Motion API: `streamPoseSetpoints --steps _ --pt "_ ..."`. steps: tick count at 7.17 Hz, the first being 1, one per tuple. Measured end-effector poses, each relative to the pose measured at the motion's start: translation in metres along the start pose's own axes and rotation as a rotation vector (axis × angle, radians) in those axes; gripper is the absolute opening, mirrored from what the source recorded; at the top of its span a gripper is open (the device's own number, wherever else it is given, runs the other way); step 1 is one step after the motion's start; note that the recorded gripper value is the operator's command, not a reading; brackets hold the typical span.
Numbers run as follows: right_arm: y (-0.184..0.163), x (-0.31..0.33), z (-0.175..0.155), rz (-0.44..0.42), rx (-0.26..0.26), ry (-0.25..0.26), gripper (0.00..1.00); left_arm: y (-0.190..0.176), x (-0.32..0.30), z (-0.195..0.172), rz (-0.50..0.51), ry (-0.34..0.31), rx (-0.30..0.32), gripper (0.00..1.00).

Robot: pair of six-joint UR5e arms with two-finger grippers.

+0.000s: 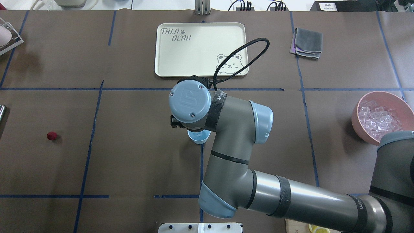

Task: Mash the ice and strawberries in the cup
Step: 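Open the right gripper to drop the ice cube into the cup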

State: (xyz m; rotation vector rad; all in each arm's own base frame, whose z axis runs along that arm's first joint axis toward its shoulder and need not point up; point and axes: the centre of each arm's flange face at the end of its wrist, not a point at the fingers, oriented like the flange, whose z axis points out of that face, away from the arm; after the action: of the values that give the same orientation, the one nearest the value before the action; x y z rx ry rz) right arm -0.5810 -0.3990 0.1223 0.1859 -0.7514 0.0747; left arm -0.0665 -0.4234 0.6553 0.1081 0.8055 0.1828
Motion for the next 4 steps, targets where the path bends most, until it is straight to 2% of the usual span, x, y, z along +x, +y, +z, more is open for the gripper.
streamPoseSetpoints --steps 2,4 --pt "-0.037 0.068 -0.019 0.019 0.0 -0.015 0.99 -0.001 0.0 0.0 0.002 0.0 0.001 1.0" --pt "-0.072 0.19 -0.044 -0.06 -0.016 -0.022 0.99 -0.001 0.0 0.0 0.002 0.0 0.001 1.0"
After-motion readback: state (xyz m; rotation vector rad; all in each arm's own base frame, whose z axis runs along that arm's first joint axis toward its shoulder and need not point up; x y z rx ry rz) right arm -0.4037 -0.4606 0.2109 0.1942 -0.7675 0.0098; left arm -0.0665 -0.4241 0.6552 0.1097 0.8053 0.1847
